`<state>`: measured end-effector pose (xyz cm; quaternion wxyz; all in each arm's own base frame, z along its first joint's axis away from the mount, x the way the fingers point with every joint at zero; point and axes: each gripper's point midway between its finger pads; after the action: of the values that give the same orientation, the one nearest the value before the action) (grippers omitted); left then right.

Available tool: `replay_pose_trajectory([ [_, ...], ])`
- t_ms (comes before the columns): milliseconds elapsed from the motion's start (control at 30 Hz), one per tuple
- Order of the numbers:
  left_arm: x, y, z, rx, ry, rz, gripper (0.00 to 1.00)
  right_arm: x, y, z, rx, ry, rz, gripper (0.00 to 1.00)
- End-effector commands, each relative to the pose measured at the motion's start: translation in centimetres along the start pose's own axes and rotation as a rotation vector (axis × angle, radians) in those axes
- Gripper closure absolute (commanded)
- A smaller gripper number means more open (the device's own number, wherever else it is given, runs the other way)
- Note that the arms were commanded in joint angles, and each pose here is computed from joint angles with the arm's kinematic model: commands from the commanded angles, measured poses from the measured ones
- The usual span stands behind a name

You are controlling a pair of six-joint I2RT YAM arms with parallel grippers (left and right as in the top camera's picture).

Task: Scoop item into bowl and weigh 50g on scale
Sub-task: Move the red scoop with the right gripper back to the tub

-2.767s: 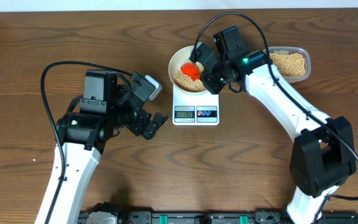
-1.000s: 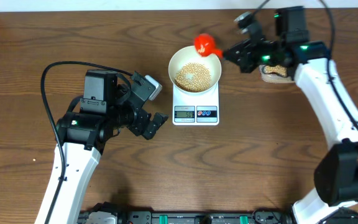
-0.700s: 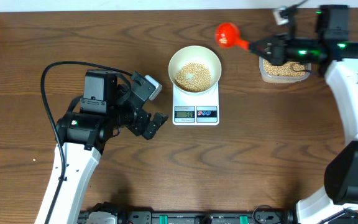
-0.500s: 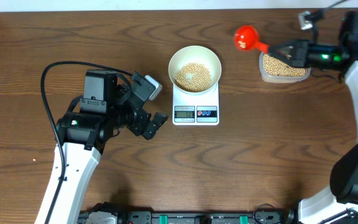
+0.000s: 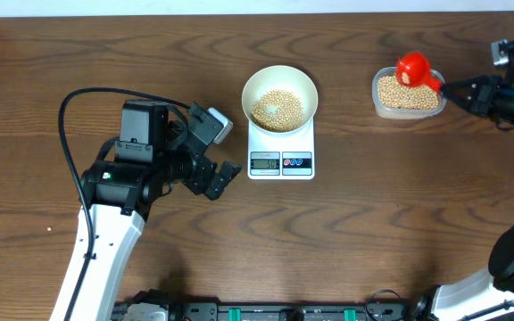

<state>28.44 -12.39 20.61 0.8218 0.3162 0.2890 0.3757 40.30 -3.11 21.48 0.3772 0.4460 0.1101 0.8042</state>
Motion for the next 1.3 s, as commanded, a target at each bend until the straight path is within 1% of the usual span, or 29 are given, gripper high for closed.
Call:
replay_pose_trajectory([
  [0,0.0,0.3,0.8,-0.015,-0.027,0.008,0.01,-1.4,0.2,-0.7,0.059,0.057,-0.145,0.99],
  [133,0.0,0.3,0.8,-0.015,-0.027,0.008,0.01,-2.1,-0.3,-1.1,0.099,0.08,-0.21,0.99],
  [367,0.0,0.3,0.8,-0.015,-0.027,0.008,0.02,-3.2,-1.9,-2.3,0.227,0.146,-0.381,0.98],
  [633,0.0,0.3,0.8,-0.015,-0.027,0.008,0.02,-3.1,-4.2,-1.7,0.277,0.236,-0.548,0.98],
  [833,0.0,0.3,0.8,-0.015,-0.027,0.008,0.01,-3.6,-4.4,-2.0,0.331,0.263,-0.728,0.98],
  [1000,0.0,0.3,0.8,-0.015,-0.027,0.008,0.01,-3.4,-4.0,-1.7,0.369,0.346,-0.888,0.99],
  [1267,0.0,0.3,0.8,-0.015,-0.027,0.008,0.01,-0.7,-2.5,0.2,0.34,0.5,-1.114,0.99],
])
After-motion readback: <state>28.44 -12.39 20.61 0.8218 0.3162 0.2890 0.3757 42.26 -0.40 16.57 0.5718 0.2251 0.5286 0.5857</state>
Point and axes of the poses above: each gripper's point midway between its finger pads, its own y axis back along the fingers, its own x axis along the line the jaws close on, z = x × y, and after that the axes turned 12 degrees about y, right-handed
